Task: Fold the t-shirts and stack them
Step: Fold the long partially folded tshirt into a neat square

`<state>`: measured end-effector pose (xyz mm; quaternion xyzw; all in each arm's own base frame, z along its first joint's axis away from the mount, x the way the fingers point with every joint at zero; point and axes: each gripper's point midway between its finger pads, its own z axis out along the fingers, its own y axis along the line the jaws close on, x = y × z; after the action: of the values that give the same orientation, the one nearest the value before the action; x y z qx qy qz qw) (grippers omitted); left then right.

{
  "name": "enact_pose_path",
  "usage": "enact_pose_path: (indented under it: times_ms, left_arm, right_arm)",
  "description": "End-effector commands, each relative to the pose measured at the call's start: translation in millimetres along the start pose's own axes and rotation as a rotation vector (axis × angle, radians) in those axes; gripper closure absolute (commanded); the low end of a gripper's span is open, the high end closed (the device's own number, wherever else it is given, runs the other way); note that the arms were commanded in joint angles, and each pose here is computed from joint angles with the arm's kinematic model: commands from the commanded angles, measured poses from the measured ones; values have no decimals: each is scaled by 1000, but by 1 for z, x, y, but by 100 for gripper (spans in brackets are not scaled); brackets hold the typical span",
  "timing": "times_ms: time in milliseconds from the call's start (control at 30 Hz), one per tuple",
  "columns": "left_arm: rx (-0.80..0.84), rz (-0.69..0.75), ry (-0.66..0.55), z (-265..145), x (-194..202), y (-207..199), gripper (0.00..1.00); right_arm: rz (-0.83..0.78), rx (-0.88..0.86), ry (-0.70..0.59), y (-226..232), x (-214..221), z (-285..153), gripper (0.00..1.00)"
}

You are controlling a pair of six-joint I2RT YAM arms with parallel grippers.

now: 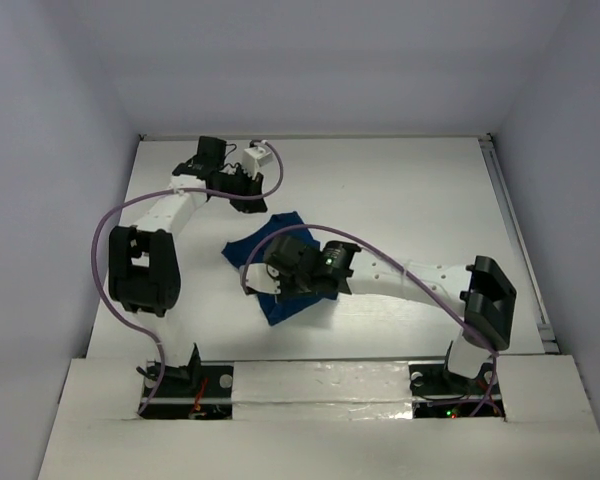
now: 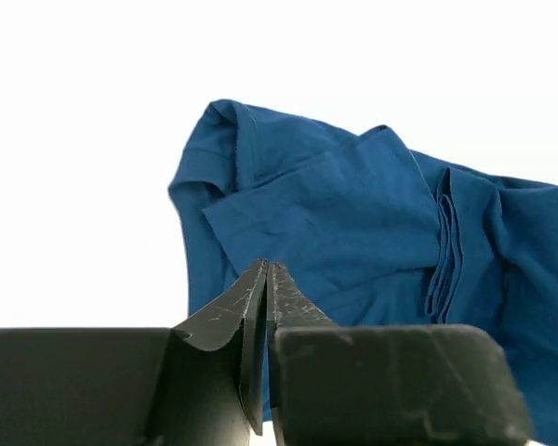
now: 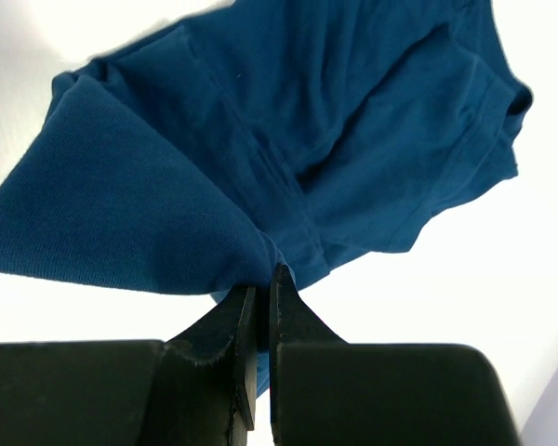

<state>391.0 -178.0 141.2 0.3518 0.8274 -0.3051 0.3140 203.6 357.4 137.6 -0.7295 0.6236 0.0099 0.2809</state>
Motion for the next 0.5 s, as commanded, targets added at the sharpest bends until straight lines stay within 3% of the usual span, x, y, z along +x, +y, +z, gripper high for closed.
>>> enact_pose_path:
  times_ms: [0, 133, 467]
  left_arm:
    - [27, -50, 51, 12, 21, -5, 100]
    - [48, -78, 85, 25, 48, -4, 100]
    - [12, -93, 106, 28, 62, 12, 100]
  right_arm:
    - [-4, 81, -71, -30, -27, -6, 100]
    - [-1, 97, -79, -44, -34, -2, 100]
    - [-10, 146, -50, -87, -36, 10, 100]
